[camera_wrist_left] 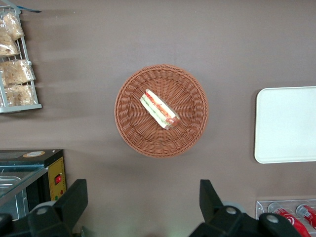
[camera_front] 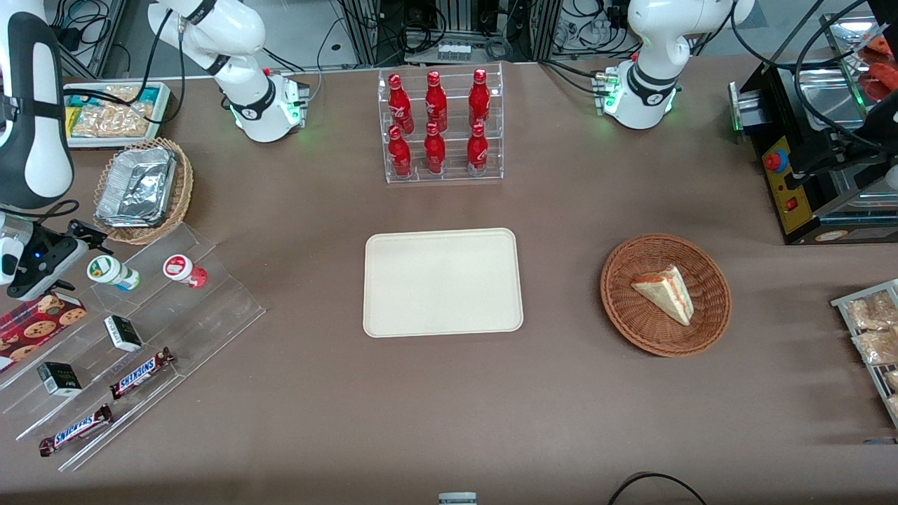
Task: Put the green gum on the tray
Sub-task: 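Lower the right gripper around the green gum tub and close it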
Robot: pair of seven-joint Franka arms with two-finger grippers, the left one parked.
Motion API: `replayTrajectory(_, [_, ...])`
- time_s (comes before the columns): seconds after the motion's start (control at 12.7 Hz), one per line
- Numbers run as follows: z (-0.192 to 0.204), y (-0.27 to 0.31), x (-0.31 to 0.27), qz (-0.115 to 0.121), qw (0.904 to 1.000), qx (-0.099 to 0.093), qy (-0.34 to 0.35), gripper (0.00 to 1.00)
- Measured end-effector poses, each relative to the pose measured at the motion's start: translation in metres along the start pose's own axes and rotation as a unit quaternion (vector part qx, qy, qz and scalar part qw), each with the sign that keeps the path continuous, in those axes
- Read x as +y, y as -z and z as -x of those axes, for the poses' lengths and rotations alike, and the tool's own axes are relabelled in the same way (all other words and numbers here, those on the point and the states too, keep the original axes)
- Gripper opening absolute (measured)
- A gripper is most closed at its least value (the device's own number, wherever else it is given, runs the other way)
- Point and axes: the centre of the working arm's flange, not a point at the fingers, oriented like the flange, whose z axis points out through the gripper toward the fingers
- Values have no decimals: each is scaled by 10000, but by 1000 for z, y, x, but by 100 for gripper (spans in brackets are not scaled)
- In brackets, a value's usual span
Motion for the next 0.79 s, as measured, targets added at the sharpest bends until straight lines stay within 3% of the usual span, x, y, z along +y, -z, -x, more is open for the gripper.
replayTrajectory(0.79, [-1,-31,2,-194,9998,-59,-23,96])
